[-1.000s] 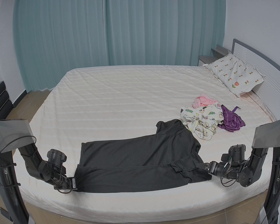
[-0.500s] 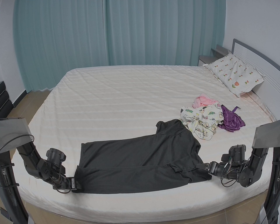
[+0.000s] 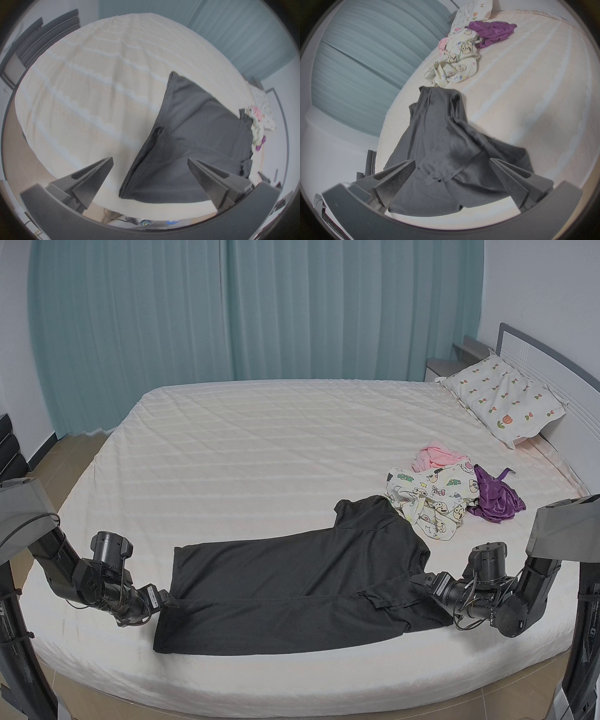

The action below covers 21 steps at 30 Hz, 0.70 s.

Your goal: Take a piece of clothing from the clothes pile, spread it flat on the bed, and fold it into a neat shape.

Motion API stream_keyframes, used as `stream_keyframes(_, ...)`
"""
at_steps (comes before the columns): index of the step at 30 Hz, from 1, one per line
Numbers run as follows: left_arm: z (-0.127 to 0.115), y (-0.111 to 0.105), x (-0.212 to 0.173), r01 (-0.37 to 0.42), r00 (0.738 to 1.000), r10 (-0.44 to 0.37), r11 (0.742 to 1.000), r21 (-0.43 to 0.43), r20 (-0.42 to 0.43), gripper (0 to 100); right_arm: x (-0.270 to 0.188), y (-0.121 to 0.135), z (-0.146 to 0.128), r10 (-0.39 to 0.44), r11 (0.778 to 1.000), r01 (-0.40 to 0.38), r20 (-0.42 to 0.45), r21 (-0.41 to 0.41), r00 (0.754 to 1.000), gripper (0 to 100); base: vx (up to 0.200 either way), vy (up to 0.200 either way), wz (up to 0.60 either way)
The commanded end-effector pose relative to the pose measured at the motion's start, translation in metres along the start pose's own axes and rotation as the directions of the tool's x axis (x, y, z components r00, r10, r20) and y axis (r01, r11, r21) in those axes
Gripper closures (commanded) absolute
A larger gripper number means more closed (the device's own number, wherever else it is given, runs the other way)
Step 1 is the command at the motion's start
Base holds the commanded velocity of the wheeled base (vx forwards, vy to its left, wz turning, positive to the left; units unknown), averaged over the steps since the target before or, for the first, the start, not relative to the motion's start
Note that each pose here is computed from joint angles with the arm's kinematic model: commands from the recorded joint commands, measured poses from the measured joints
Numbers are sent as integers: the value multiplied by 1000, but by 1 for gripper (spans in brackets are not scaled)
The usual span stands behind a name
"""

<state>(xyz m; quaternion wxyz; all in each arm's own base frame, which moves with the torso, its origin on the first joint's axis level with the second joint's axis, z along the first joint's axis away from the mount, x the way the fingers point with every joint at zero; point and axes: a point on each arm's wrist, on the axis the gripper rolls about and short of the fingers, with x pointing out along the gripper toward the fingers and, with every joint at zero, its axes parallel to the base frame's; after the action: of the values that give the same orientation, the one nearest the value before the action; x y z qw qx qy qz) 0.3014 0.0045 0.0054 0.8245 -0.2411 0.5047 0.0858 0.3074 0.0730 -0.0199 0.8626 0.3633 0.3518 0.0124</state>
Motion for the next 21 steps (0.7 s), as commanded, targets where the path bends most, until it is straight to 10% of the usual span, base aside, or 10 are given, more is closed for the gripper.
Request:
stream_keyframes(1,14,-7,2,43,999,-42,998,-46,23,0,8,10,-11,-4,1000,4,-25,-10,1000,0,0,0,0)
stream_keyframes(9,27,-25,3,131,991,-125,967,-220,44,0,22,10,-16,-67,998,67,8,-3,998,0,0,0,0)
stream_keyframes(21,28,-29,10,134,991,-128,962,-239,42,0,43,15,-22,-101,995,101,28,9,994,0,0,0,0)
